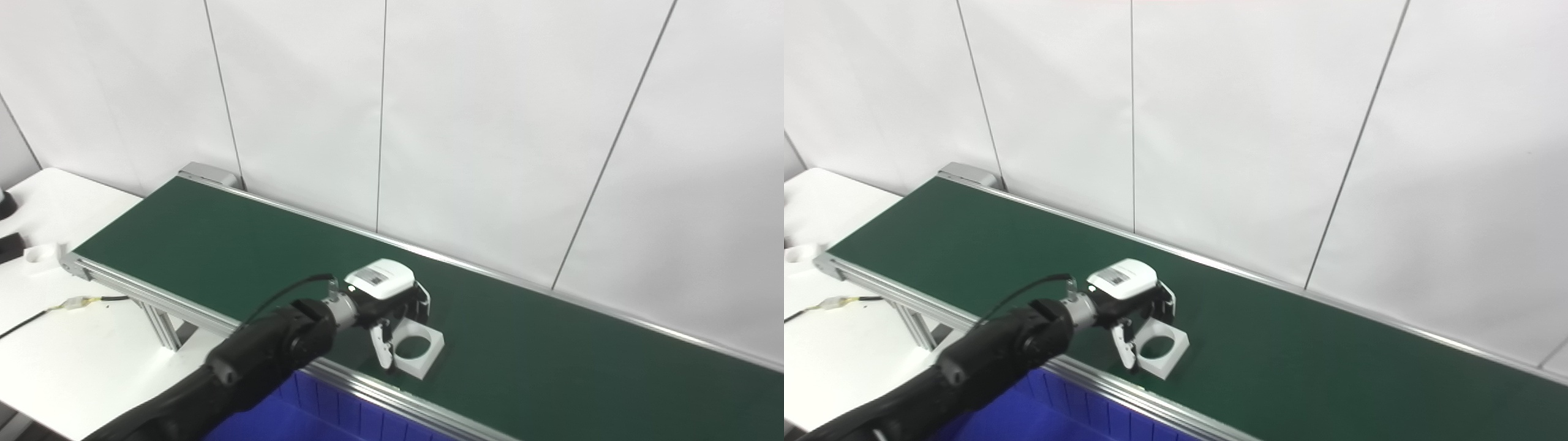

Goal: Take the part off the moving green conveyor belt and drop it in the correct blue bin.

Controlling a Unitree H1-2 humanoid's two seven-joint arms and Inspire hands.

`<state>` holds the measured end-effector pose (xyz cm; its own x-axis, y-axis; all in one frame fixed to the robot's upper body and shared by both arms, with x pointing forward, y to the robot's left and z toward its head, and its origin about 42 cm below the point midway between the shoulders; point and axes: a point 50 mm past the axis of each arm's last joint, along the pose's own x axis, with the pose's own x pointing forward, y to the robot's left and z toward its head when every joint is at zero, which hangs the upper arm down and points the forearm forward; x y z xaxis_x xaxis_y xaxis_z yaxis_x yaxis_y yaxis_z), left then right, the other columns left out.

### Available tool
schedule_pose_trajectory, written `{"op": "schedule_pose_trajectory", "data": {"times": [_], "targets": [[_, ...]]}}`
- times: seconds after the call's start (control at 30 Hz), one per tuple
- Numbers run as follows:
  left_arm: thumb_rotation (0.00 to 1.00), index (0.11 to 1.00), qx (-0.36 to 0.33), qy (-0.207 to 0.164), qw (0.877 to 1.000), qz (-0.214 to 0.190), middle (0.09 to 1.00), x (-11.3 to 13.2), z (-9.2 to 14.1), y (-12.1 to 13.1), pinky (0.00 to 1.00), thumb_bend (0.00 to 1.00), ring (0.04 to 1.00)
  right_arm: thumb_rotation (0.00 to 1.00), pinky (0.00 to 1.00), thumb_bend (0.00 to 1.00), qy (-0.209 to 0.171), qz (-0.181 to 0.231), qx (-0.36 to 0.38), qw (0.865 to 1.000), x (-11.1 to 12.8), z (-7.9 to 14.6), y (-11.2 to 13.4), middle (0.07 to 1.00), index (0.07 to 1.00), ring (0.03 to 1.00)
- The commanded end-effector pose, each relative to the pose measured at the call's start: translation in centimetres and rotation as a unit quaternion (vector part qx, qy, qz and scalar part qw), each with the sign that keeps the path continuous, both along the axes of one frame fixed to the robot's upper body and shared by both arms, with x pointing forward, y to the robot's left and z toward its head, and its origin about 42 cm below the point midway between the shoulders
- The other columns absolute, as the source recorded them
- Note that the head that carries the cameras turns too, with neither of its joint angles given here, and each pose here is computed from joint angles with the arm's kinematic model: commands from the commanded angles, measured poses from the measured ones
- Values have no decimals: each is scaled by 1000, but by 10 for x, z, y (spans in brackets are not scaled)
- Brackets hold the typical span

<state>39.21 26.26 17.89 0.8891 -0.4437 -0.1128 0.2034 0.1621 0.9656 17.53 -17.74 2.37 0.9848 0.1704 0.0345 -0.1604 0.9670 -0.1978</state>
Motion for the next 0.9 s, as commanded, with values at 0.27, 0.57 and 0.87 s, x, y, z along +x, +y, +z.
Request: {"op": "schedule_pose_trajectory", "data": {"times": [0.27, 0.57, 0.87], "targets": [[0, 503, -14, -67, 998, -2, 473, -10, 56, 5, 635, 522, 512, 830, 681, 560, -41, 5, 18, 999, 4, 12, 4, 824, 898, 765], [0, 512, -34, -91, 995, -11, 452, -33, 74, 10, 641, 521, 504, 828, 672, 565, -42, 5, 15, 999, 3, 12, 3, 823, 892, 757], [0, 507, -52, -90, 994, -24, 446, -80, 81, 7, 555, 521, 452, 822, 670, 558, -42, 7, 16, 999, 1, 13, -1, 820, 890, 754]]}}
